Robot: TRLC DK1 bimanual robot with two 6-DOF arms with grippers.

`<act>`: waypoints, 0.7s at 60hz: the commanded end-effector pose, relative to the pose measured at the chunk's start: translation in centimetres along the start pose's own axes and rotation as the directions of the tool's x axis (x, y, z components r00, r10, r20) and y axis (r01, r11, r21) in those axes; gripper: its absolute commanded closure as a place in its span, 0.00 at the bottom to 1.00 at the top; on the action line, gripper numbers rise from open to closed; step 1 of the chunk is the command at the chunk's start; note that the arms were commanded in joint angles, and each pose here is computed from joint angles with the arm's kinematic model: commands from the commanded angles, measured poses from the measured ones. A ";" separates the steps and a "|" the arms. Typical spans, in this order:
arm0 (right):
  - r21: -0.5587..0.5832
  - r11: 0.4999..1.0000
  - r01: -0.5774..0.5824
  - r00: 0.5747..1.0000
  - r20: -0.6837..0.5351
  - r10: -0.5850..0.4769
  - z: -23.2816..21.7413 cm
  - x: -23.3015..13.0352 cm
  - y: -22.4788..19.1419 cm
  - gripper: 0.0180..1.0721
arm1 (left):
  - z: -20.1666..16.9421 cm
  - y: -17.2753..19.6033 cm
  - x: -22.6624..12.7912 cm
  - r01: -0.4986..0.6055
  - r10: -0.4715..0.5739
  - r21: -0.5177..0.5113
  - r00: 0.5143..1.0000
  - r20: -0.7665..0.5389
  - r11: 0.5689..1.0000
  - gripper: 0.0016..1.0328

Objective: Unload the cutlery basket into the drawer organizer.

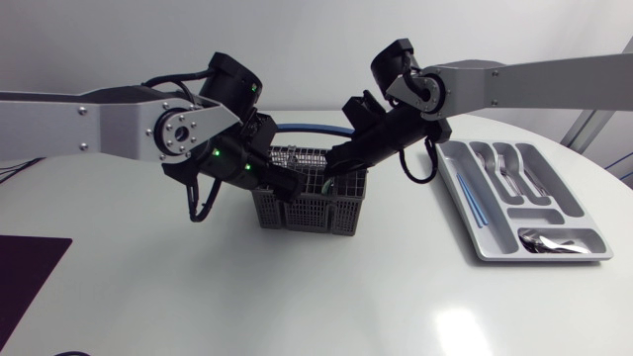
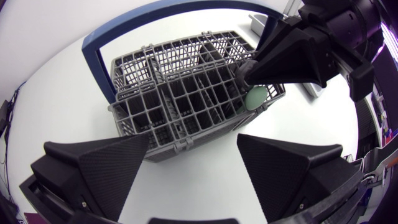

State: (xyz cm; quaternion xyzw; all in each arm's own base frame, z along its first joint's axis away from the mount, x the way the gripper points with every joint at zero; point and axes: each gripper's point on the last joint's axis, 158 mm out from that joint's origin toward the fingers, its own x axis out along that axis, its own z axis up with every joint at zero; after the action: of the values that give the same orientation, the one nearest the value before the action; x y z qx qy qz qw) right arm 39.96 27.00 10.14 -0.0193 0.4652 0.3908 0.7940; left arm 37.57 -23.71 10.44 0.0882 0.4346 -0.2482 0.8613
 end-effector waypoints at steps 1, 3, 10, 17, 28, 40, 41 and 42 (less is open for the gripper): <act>0.020 1.000 -0.003 1.000 -0.018 0.003 -0.5 1.0 0.1 0.91 | -1.3 0.1 0.9 0.000 0.000 0.014 0.999 -0.033 1.000 0.04; 0.020 1.000 -0.003 1.000 -0.017 0.003 -0.5 1.0 0.1 0.95 | -1.3 0.1 0.9 0.000 0.000 0.014 0.999 -0.035 1.000 0.04; 0.017 1.000 -0.005 1.000 -0.020 0.006 -0.6 1.1 0.3 0.95 | -1.4 0.0 0.9 0.002 -0.001 0.016 0.999 -0.035 1.000 0.04; 0.013 1.000 -0.012 1.000 -0.014 0.012 -0.4 0.9 0.5 0.95 | -1.4 -0.1 0.9 0.003 -0.002 0.018 0.999 -0.035 1.000 0.04; 0.000 1.000 -0.018 1.000 0.006 0.018 0.0 0.3 1.0 0.95 | -1.6 -0.1 1.0 0.004 -0.003 0.019 0.999 -0.040 1.000 0.04; -0.013 1.000 -0.026 0.999 0.031 0.026 0.5 -0.8 1.7 0.95 | -1.7 -0.2 1.2 0.004 -0.004 0.020 0.999 -0.045 1.000 0.04; -0.015 1.000 -0.025 0.999 0.033 0.026 0.6 -0.8 1.7 0.95 | -1.7 -0.2 1.2 0.004 -0.004 0.020 0.999 -0.045 1.000 0.04; -0.014 1.000 -0.027 0.999 0.034 0.027 0.6 -0.9 1.7 0.95 | -1.7 -0.2 1.2 0.004 -0.004 0.020 0.999 -0.045 1.000 0.04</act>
State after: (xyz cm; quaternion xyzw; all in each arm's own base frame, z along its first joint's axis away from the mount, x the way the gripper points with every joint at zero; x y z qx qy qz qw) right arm 39.84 27.46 10.87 -0.0200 0.4542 0.3984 0.7966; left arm 37.43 -23.67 10.19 0.0890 0.4372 -0.2483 0.8598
